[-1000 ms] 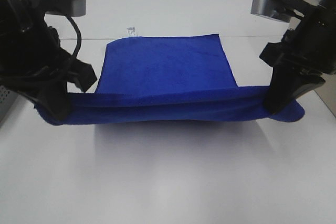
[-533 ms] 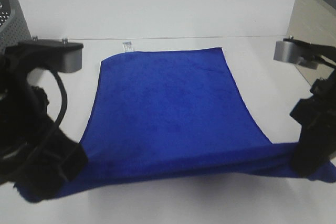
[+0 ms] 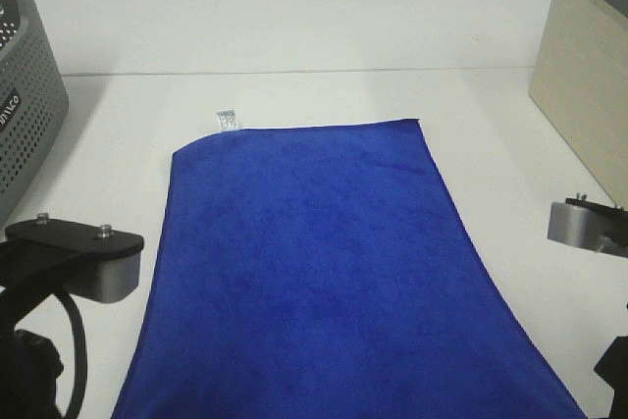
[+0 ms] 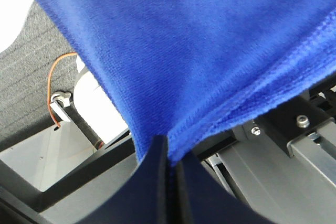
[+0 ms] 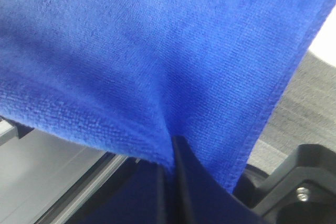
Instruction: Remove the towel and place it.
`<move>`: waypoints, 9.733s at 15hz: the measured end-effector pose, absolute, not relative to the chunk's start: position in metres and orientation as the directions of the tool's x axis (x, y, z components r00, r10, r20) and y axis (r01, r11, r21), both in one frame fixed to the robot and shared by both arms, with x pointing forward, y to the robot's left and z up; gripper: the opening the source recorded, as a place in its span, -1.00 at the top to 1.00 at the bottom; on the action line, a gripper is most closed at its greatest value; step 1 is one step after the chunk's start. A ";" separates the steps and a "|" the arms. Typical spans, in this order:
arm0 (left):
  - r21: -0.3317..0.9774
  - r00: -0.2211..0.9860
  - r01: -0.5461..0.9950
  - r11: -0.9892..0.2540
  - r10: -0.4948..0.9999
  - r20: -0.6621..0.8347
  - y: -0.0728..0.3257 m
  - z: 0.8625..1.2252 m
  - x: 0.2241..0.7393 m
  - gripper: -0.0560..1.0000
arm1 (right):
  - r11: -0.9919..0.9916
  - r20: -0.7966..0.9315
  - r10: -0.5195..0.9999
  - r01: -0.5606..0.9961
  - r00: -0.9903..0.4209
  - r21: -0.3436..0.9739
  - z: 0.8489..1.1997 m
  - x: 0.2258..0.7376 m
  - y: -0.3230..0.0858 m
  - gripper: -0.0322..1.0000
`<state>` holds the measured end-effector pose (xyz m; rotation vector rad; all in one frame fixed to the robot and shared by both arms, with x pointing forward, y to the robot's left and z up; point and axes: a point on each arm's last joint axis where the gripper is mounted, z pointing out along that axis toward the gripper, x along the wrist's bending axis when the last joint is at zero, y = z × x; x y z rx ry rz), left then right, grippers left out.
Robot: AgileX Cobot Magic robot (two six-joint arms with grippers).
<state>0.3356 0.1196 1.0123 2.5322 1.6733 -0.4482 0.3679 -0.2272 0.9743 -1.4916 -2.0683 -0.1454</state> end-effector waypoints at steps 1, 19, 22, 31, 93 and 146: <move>-0.098 0.363 0.910 -0.403 0.888 -0.281 0.120 1.012 0.336 0.89 | 0.369 0.510 0.835 0.898 -0.208 -0.239 0.974 0.368 -0.227 0.94; -0.377 0.502 0.736 -0.562 0.827 -0.254 0.076 0.911 0.368 0.89 | 0.293 0.412 0.911 0.715 -0.008 -0.634 0.909 0.382 -0.229 0.94; -0.410 0.473 0.732 -0.545 0.839 -0.270 0.081 0.900 0.385 0.89 | 0.280 0.401 0.916 0.691 0.016 -0.667 0.900 0.387 -0.228 0.94; -0.442 0.502 0.681 -0.583 0.812 -0.297 0.068 0.890 0.399 0.89 | 0.249 0.370 0.929 0.691 0.028 -0.678 0.881 0.394 -0.227 0.75; 0.245 0.088 0.969 0.000 0.933 -0.348 0.212 0.877 0.720 -0.34 | 0.179 0.309 0.925 0.971 -0.222 0.159 0.881 0.730 -0.229 -0.17; 0.712 0.342 0.692 -0.122 0.924 -0.174 0.176 0.923 0.764 0.89 | 0.335 0.066 0.884 0.726 -0.462 0.601 0.919 0.773 -0.172 0.94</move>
